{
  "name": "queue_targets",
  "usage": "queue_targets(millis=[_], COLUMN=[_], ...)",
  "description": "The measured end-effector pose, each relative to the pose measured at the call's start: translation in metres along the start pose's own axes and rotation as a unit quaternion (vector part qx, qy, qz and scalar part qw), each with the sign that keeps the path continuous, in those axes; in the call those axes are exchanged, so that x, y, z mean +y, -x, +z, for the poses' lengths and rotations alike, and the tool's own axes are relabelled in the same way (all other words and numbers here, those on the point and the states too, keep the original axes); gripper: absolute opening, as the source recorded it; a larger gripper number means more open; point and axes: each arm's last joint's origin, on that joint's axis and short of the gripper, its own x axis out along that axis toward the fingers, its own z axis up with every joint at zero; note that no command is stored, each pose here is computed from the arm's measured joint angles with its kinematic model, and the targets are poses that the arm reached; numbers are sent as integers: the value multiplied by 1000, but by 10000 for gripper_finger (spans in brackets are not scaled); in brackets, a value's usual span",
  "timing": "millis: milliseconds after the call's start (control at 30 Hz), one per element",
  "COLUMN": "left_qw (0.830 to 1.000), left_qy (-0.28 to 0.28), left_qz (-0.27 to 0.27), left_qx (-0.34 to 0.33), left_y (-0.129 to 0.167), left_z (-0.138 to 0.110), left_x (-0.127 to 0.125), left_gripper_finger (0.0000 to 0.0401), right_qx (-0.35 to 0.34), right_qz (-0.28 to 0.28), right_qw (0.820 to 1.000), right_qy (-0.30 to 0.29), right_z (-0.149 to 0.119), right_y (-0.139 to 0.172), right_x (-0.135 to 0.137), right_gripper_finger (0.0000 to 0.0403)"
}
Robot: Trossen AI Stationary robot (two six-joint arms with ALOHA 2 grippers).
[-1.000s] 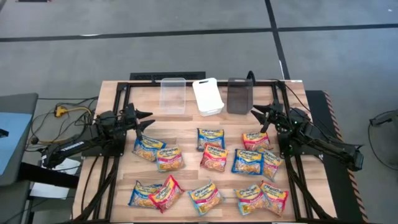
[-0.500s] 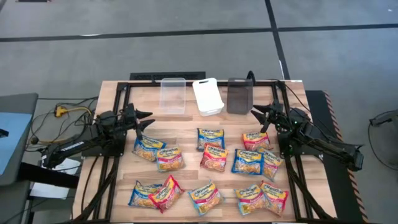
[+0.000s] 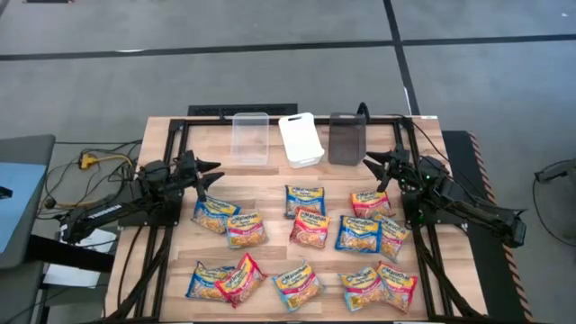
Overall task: Sort Maruchan noodles
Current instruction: Put the red noodle pack into the transparent bin
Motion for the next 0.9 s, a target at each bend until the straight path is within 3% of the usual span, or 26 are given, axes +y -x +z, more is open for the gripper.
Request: queue_targets(millis=[400, 700, 900], left_qw=[994, 979, 970], left_qy=[103, 156, 171], left_qz=[9, -72, -126], left_qx=[-21, -108, -120], left_y=[0, 3, 15], left_z=[2, 23, 51], left_x=[0, -7, -16], left_gripper_finger=[219, 220, 220], right_qx=[0, 0, 0], right_qz=[0, 0, 0], right_qw=[1000, 1000, 1000], right_qy=[0, 0, 0], right_z=[0, 0, 0], right_y=[0, 0, 0], right_x=[0, 0, 0], right_gripper_finger=[186, 186, 186])
